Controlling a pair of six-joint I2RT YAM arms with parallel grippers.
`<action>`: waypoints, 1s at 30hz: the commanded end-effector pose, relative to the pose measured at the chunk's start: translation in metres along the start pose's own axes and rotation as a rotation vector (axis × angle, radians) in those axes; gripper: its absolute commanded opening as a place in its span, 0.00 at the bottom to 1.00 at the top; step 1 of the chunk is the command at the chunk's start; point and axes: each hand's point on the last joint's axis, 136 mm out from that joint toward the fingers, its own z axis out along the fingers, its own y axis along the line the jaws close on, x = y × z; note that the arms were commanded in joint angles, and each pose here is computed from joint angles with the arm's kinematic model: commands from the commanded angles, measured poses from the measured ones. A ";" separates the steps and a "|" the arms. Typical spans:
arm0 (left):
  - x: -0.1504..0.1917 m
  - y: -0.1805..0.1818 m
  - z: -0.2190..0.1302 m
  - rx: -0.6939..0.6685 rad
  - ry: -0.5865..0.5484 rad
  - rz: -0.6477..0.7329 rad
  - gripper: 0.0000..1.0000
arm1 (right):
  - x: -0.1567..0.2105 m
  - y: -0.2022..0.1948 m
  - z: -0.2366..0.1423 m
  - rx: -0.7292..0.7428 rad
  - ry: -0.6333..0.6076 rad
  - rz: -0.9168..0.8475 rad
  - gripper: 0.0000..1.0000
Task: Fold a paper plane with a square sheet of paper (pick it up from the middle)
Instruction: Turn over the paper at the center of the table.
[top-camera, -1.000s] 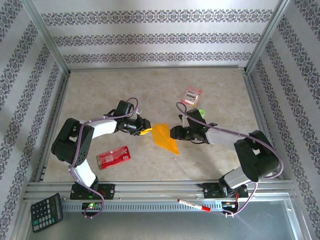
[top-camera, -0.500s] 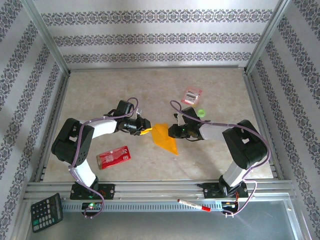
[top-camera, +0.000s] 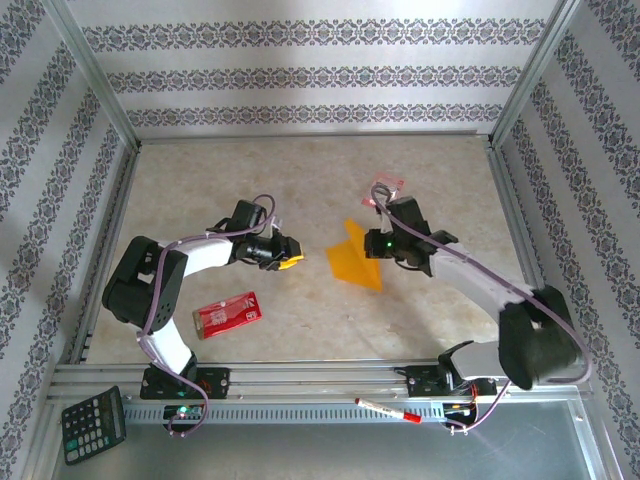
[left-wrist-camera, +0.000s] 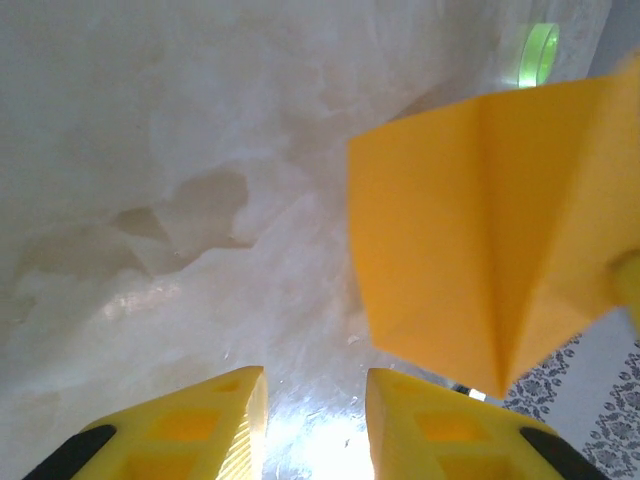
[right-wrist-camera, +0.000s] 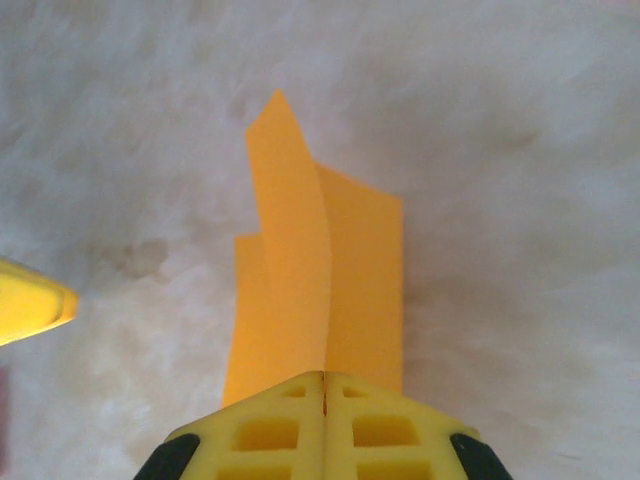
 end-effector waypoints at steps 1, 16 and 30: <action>-0.014 -0.011 -0.022 0.002 -0.057 0.039 0.32 | -0.008 -0.054 -0.050 0.448 -0.011 -0.187 0.00; -0.042 0.030 -0.056 -0.080 -0.174 -0.039 0.34 | 0.048 0.005 0.019 0.833 0.123 -0.553 0.00; -0.044 0.026 -0.085 -0.068 -0.235 -0.046 0.37 | 0.087 0.097 0.060 0.383 0.186 -0.385 0.21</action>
